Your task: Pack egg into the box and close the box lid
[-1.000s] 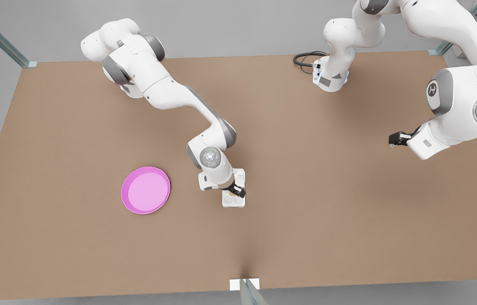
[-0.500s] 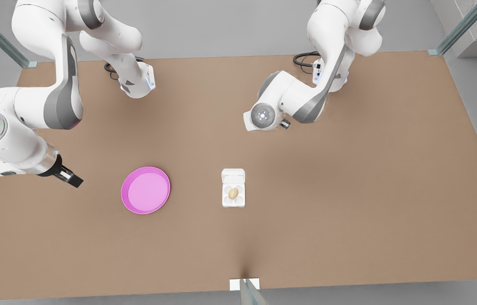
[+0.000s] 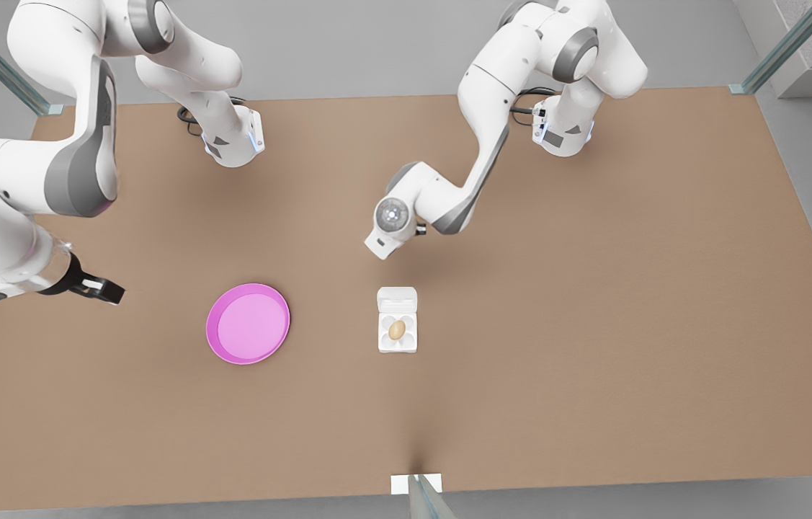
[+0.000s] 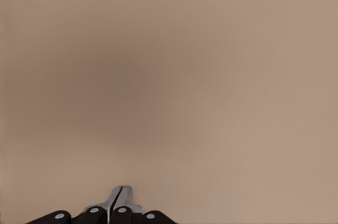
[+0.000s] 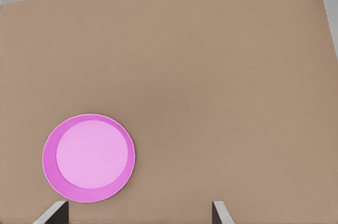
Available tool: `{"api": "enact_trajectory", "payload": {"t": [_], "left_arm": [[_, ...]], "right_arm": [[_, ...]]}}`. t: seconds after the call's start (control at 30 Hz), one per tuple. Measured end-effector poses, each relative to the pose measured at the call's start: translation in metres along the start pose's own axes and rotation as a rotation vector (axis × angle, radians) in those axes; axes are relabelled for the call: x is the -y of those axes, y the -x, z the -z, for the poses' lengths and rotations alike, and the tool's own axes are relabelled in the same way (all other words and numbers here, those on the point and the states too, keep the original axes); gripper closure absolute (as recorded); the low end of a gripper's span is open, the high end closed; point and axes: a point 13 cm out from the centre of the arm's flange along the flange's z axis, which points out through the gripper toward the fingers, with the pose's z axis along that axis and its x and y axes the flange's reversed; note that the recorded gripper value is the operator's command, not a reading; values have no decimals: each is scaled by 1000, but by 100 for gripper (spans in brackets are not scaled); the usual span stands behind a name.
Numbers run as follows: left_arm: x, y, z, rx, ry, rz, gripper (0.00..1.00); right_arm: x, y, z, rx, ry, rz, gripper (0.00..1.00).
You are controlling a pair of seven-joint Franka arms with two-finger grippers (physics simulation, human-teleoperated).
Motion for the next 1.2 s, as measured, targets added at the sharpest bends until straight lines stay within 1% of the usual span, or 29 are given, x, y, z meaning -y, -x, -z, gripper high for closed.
{"api": "enact_trajectory", "payload": {"t": [0.23, 0.37, 0.73, 0.93, 1.2], "left_arm": [[-24, 53, 2, 101, 6, 177, 79], [-26, 78, 8, 149, -19, 249, 79], [17, 123, 47, 285, -127, 323, 79], [5, 149, 61, 336, -152, 375, 79], [-18, 175, 69, 357, -166, 443, 79]], "right_arm": [[-3, -1, 2, -1, 7, 80, 0], [-4, -2, 1, -5, 8, 114, 0], [-5, -3, 0, -9, 11, 174, 0], [-5, -3, 0, -10, 12, 194, 0], [-6, -4, 0, -14, 35, 208, 0]]}}
